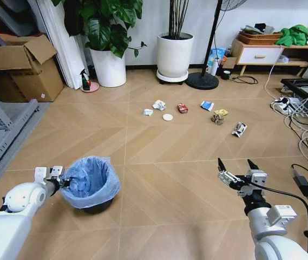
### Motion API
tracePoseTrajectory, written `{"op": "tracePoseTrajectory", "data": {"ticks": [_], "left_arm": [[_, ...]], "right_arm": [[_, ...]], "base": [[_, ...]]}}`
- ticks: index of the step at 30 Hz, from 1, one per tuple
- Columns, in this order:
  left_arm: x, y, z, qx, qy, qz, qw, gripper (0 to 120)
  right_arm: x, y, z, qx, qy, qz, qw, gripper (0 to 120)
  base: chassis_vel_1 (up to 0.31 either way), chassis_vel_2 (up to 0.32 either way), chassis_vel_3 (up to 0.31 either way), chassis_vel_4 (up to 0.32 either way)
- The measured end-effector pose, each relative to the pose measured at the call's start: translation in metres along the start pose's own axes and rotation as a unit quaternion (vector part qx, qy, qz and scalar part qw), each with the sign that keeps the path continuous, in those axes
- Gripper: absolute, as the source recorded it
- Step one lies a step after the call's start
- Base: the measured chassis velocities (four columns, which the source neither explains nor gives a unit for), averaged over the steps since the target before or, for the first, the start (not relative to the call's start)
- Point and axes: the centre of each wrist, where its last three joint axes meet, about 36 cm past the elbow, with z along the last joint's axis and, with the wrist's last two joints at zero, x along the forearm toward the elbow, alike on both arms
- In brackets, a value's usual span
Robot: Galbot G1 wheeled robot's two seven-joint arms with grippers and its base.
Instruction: Pick up the trash bin and place the garbage on the floor into it.
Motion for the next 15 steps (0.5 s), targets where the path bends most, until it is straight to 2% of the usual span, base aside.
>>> {"op": "tracePoseTrajectory", "data": {"ticks": [7,15], "left_arm": [[0.005,-0.004,-0.001,0.003,-0.008,0.005,1.0,0],[0.03,-0.002,-0.005,0.029,-0.036,0.008,0.9989,0]], "right_arm": [[-0.001,-0.002,-0.002,-0.001,-0.002,0.003,1.0,100],[-0.003,-0.005,-0.006,-0.003,-0.006,0.007,1.0,100]], "base": [[0.0,0.0,0.0,0.0],[0.0,0.0,0.0,0.0]]}}
